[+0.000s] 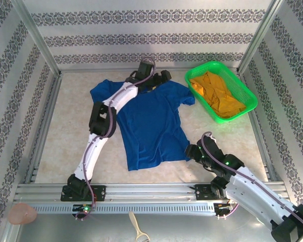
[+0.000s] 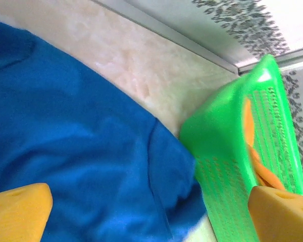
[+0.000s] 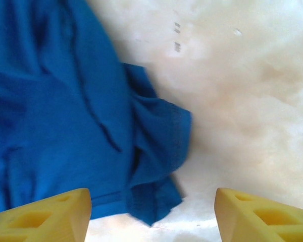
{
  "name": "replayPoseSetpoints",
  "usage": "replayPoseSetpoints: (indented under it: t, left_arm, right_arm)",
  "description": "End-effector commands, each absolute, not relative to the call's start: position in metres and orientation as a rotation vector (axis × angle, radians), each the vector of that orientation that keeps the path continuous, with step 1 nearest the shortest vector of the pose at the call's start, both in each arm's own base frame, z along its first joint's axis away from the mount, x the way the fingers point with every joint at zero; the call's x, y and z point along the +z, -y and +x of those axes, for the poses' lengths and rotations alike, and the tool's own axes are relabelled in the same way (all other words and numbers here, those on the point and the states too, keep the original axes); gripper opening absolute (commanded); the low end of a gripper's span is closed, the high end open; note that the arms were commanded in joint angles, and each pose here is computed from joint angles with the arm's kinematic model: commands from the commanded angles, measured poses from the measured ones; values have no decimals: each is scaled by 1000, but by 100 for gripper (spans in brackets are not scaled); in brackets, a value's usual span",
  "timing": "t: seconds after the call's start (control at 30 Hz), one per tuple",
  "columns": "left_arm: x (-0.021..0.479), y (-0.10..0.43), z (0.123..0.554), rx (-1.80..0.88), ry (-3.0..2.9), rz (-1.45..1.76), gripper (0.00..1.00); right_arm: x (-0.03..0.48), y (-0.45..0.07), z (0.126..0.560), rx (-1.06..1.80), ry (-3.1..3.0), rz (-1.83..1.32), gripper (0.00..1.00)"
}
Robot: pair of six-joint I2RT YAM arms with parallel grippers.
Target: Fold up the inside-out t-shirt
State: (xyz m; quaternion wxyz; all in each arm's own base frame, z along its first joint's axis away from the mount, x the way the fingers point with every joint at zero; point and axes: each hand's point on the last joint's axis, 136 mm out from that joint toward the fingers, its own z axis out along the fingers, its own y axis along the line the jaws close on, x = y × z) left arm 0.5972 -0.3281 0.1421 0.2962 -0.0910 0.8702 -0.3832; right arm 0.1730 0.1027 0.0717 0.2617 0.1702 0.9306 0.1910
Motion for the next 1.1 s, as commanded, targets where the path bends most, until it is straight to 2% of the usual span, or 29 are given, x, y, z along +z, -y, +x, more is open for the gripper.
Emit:
replayPoseSetpoints:
  t: [0.0,0.13,0.27,0.57,0.73,0.97,1.03,1.07]
  left_arm:
    - [221,296,550,-889,-2290,-31,99]
    - [233,259,484,-798,-2302,9,99]
    - [201,215,412,-724,-2334,-77,99]
    - [128,167,278,-786,-2414,-212,100]
    - [121,145,243,-755,-2412,-262,100]
    - [127,128,217,-674,-2460,-221,100]
    - [128,132,213,-705,-2475,-192,100]
    - [127,135,210,-726,-2486,-184,100]
  right_arm:
    - [92,-110,174,514,-2489,354,64]
    - [94,-146,175,598,-2505,197,61]
    - [90,-184,176,667,-2531,93,59]
    - [81,-243,183,741,-2561,-32,55]
    - [71,-261,185,719,-2603,-85,48]
    - [50,-278,180,645,-2665,-140,45]
    - [44,-285,178,644,-2676,-155,38]
    - [41,-290,176,648,-2684,-171,28]
